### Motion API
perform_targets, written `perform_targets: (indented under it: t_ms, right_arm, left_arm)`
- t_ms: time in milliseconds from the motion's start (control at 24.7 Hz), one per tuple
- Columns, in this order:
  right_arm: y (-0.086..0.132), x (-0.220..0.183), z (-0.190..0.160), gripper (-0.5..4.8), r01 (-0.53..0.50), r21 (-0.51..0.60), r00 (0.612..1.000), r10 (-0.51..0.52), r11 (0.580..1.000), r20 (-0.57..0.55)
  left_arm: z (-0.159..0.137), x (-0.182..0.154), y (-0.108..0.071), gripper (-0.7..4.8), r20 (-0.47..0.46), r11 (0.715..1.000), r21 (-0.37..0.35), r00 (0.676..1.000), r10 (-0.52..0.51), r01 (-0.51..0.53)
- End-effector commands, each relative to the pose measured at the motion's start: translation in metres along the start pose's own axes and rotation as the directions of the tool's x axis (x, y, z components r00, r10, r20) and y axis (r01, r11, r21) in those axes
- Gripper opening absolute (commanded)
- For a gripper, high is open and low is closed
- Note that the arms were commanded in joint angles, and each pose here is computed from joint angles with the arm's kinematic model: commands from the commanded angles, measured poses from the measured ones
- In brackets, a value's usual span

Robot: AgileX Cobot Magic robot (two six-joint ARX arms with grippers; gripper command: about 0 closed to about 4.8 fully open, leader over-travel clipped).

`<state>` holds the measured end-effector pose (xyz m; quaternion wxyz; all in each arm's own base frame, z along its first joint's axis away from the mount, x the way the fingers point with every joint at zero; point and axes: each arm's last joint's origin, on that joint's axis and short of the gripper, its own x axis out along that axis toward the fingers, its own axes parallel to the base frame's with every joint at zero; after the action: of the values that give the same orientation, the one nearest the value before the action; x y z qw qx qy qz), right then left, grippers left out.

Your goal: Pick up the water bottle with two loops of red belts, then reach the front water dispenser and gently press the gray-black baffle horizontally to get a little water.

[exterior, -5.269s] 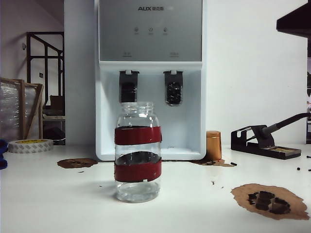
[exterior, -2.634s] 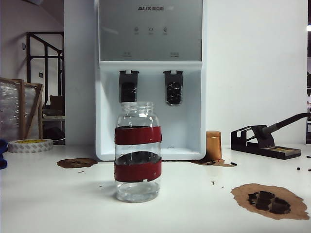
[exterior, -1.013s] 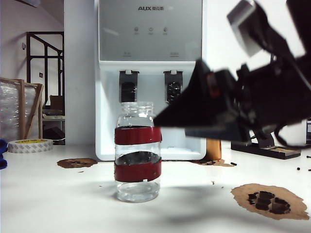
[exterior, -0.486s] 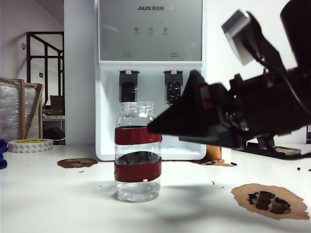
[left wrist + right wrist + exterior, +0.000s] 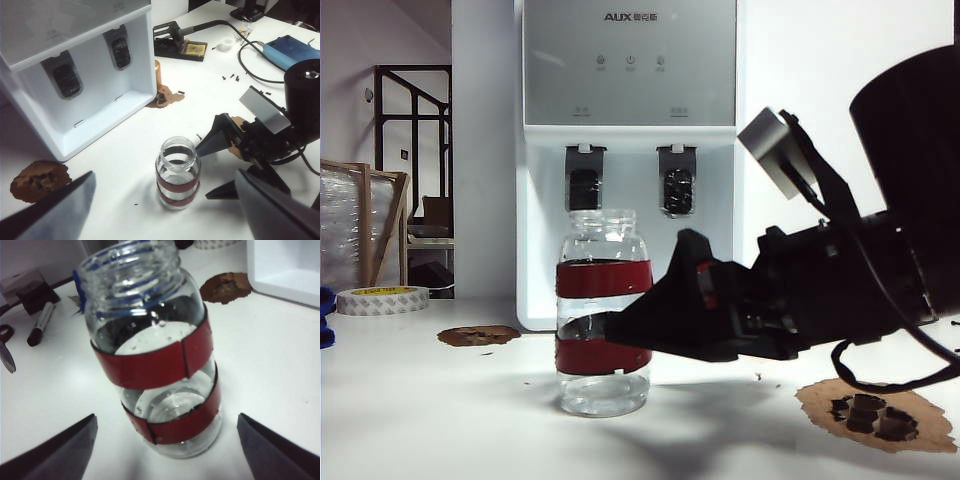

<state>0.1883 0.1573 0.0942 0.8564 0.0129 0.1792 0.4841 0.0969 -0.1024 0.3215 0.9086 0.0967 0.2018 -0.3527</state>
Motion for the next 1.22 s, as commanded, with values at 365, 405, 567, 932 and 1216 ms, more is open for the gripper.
perform_targets:
  t_ms: [365,405,567,932,1216]
  right_arm:
    - [-0.003,0.015,0.014,4.79,-0.049,-0.019,0.996,0.05,0.999,0.069]
    - [-0.002,0.019,0.013,4.79,-0.064,-0.021,0.996,0.065,0.998,0.062]
    - [0.003,0.034,0.01,4.79,-0.098,-0.033,0.993,0.1,0.995,0.058]
    - [0.0,0.054,0.003,4.79,-0.091,-0.011,0.994,0.091,0.996,0.068]
    - [0.0,0.054,0.005,4.79,-0.095,-0.007,0.992,0.095,0.995,0.088]
  left_arm:
    - [0.003,-0.001,0.0,4.79,0.014,1.0,0.006,1.0,-0.004,0.004]
    - [0.003,-0.001,0.0,4.79,0.014,1.0,0.006,1.0,-0.004,0.004]
    - [0.003,-0.001,0.0,4.79,0.013,1.0,0.006,1.0,-0.005,0.005]
    - [0.0,-0.001,0.0,4.79,-0.015,1.0,0.009,1.0,-0.007,0.008]
    - [0.0,-0.001,0.0,4.79,-0.015,1.0,0.009,1.0,-0.007,0.008]
